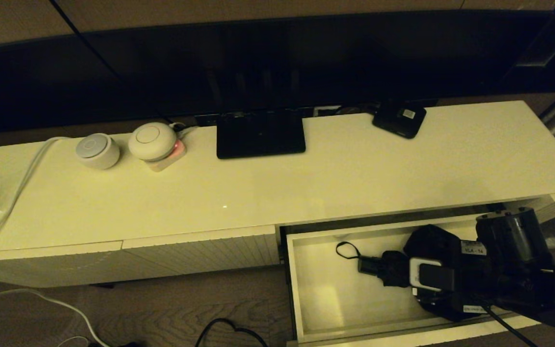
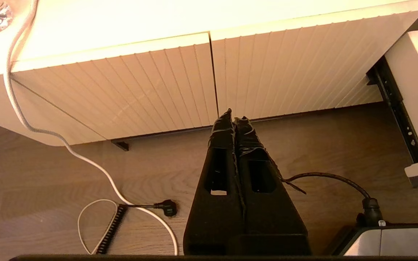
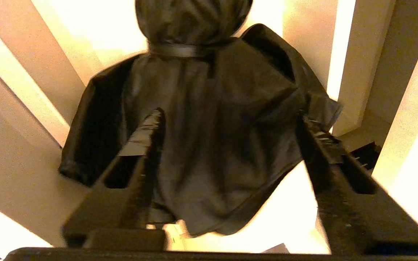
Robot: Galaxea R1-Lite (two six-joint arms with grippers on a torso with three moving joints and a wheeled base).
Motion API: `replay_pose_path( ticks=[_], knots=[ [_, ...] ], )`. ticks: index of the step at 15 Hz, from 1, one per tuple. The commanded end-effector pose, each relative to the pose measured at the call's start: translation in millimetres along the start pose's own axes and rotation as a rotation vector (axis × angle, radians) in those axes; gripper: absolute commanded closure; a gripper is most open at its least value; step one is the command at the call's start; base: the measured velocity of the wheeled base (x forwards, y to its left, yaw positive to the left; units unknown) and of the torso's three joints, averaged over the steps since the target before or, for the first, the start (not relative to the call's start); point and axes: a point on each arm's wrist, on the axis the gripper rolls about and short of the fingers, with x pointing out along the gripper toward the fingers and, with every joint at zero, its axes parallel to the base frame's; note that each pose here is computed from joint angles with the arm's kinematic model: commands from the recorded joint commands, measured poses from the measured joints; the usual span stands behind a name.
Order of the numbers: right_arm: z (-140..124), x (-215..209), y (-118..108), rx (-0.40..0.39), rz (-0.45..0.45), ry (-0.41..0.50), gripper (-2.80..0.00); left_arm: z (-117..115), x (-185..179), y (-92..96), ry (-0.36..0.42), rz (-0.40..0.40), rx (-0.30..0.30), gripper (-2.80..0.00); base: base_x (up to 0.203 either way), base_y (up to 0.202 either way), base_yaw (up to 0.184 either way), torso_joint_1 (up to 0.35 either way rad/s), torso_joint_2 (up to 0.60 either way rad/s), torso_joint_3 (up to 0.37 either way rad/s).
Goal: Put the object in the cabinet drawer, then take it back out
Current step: Put the umbrella in the drawer
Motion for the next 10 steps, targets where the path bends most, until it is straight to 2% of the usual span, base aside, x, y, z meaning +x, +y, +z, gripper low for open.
replay_pose_path(
  ticks=[1, 5, 6, 10],
  knots=[
    [1.1, -2.7, -4.7, 0.010, -0.025, -0.008, -2.80, -0.8, 0.2, -0.1, 0.003, 0.000, 0.000, 0.00, 0.000, 0.000, 0.000, 0.000, 0.00, 0.000],
    [1.1, -48.9, -36.2, 0.054, -0.187, -0.070, -2.80, -0.8, 0.2, -0.1, 0.003, 0.000, 0.000, 0.00, 0.000, 0.000, 0.000, 0.000, 0.00, 0.000],
    [-2.2, -62.9, -38.0, 0.055, -0.188, -0.070, 0.00, -0.8, 0.2, -0.1, 0.003, 0.000, -0.001, 0.00, 0.000, 0.000, 0.000, 0.000, 0.00, 0.000],
    [-20.8, -110.9, -23.2, 0.051, -0.124, -0.049, 0.00, -0.8, 0.2, -0.1, 0.003, 0.000, 0.000, 0.00, 0.000, 0.000, 0.000, 0.000, 0.00, 0.000]
  ],
)
